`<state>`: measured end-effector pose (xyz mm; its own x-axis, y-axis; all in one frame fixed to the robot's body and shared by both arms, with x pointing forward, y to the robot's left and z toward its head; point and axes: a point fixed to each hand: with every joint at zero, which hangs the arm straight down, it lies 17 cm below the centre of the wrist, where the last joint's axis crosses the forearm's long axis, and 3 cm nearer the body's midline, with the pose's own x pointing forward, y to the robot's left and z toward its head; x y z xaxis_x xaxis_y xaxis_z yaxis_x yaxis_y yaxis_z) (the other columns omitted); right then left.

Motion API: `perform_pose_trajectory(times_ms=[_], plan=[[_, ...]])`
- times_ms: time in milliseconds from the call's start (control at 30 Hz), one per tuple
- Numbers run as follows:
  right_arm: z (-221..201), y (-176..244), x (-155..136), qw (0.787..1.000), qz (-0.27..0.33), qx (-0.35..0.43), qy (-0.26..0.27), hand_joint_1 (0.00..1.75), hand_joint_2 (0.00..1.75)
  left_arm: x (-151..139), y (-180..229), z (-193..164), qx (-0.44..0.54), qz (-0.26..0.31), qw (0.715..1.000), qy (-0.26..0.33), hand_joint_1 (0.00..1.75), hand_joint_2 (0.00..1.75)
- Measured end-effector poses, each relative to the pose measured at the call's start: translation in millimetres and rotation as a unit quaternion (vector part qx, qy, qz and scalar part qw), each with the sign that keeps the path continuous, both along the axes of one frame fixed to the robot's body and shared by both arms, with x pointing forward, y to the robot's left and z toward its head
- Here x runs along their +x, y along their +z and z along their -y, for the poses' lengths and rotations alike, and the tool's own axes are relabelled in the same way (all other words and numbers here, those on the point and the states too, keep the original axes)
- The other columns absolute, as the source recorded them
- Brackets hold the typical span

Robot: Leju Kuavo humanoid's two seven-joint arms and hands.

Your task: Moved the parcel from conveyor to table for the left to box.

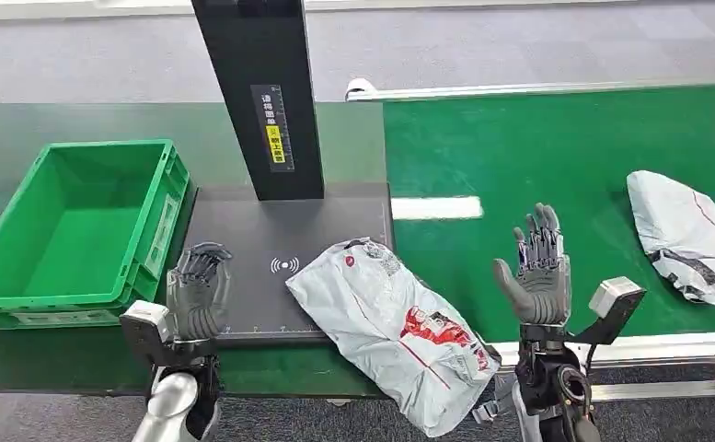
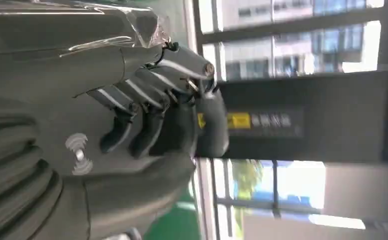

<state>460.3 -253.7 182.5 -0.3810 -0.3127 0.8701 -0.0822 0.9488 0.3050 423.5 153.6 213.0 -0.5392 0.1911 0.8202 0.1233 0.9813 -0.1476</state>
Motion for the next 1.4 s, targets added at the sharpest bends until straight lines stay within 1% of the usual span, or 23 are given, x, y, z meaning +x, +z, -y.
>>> perform_pose_trajectory(times_ms=[400, 433, 467, 533, 700, 833, 933, 1033, 1133, 1200, 1300, 1400], plan=[[0, 1, 1, 1.0, 0.001, 0.0, 0.001, 0.0, 1.75, -5, 8, 2, 0.001, 0.013, 1.0, -0.01, 0.47, 1.75], [0, 1, 1, 1.0, 0.001, 0.0, 0.001, 0.0, 1.75, -6, 8, 2, 0.001, 0.013, 1.0, -0.011, 0.0, 1.75], [0, 1, 1, 1.0, 0.001, 0.0, 0.001, 0.0, 1.75, -6, 8, 2, 0.001, 0.013, 1.0, -0.011, 0.0, 1.75], [0, 1, 1, 1.0, 0.001, 0.001, 0.001, 0.0, 1.75, -9, 11, 7, -0.008, 0.019, 0.999, -0.031, 0.0, 1.75], [-3, 1, 3, 1.0, 0.004, 0.002, 0.004, 0.0, 1.75, -30, 36, 46, -0.034, 0.053, 0.988, -0.144, 0.0, 1.75], [-10, 1, 5, 1.0, 0.004, -0.002, 0.013, 0.0, 1.75, -36, 59, 80, -0.015, 0.073, 0.979, -0.189, 0.0, 1.75], [-18, 3, 9, 1.0, 0.005, -0.004, 0.021, 0.0, 1.75, -37, 71, 111, 0.028, 0.082, 0.972, -0.217, 0.0, 1.75], [-27, 6, 15, 0.999, 0.007, -0.009, 0.031, 0.0, 1.75, -33, 59, 158, 0.129, 0.074, 0.958, -0.246, 0.0, 1.75], [-32, 9, 19, 0.999, 0.008, -0.01, 0.037, 0.0, 1.75, -41, 48, 197, 0.152, 0.071, 0.94, -0.297, 0.0, 1.75], [-33, 8, 20, 0.999, 0.008, -0.01, 0.04, 0.0, 1.75, -45, 42, 211, 0.157, 0.066, 0.933, -0.318, 0.0, 1.75], [-33, 6, 21, 0.999, 0.005, -0.01, 0.04, 0.0, 1.75, -49, 33, 225, 0.169, 0.06, 0.925, -0.336, 0.0, 1.75], [-31, 4, 21, 0.999, 0.003, -0.012, 0.039, 0.0, 1.75, -52, 19, 241, 0.202, 0.051, 0.915, -0.347, 0.0, 1.75]])
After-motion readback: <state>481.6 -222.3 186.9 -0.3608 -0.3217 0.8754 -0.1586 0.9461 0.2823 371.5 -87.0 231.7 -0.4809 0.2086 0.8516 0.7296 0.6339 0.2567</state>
